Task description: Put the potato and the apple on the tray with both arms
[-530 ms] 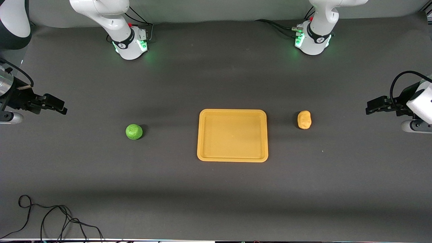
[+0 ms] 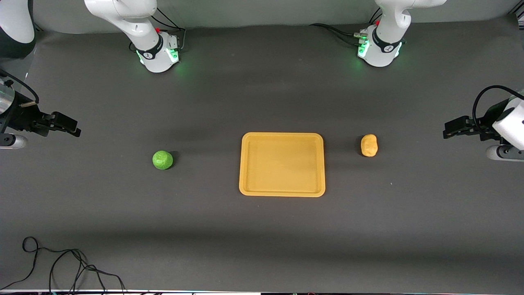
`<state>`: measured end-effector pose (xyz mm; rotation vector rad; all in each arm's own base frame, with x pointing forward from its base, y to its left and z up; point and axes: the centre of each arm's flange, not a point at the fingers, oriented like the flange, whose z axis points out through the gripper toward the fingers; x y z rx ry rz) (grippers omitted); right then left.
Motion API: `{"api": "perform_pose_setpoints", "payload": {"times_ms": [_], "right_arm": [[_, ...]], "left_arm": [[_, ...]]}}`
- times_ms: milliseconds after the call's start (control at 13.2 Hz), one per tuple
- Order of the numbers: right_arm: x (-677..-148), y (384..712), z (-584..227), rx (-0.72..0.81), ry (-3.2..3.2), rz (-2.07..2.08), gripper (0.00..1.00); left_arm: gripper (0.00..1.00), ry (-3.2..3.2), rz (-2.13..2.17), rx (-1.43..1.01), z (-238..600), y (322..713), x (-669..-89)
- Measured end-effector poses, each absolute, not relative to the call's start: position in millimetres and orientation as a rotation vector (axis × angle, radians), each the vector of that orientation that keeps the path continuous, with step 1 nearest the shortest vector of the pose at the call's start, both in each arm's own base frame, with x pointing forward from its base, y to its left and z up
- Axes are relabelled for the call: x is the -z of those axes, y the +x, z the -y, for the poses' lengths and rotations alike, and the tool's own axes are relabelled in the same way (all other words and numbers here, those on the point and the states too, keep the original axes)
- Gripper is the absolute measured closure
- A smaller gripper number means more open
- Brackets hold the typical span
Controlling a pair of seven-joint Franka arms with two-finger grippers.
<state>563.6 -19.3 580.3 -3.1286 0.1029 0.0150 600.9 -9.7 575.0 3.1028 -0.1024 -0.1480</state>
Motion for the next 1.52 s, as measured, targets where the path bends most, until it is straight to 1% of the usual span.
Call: {"api": "perform_pose_setpoints", "payload": {"times_ms": [152,303,606,758,833,1061,1212,1439,1515], "right_arm": [[-579,563,19,-0.032,-3.128,-0.103,0.0],[-579,561,19,-0.049,-3.128,-0.102,0.0],[-579,562,19,-0.048,-3.128,-0.102,0.0],[-579,562,19,-0.049,-3.128,-0.101,0.0],[-579,562,18,-0.049,-3.128,-0.1,0.0],[-580,562,18,-0.048,-3.128,-0.1,0.0],[-580,562,18,-0.048,-3.128,-0.1,0.0],[-580,562,18,-0.048,-3.128,-0.099,0.0],[-580,562,18,-0.048,-3.128,-0.099,0.0]], "left_arm": [[0.0,3.105,0.101,0.113,9,603,-569],[0.0,3.104,0.096,0.123,9,597,-542],[0.0,3.082,0.133,0.307,23,561,-453],[0.01,3.08,0.176,0.31,40,548,-409],[0.03,3.081,0.193,0.313,47,539,-381],[0.03,3.054,0.181,0.317,61,512,-300],[0.03,3.001,0.14,0.332,73,509,-270],[0.04,2.966,0.164,0.359,82,508,-241],[0.06,2.95,0.186,0.377,79,507,-232]]}}
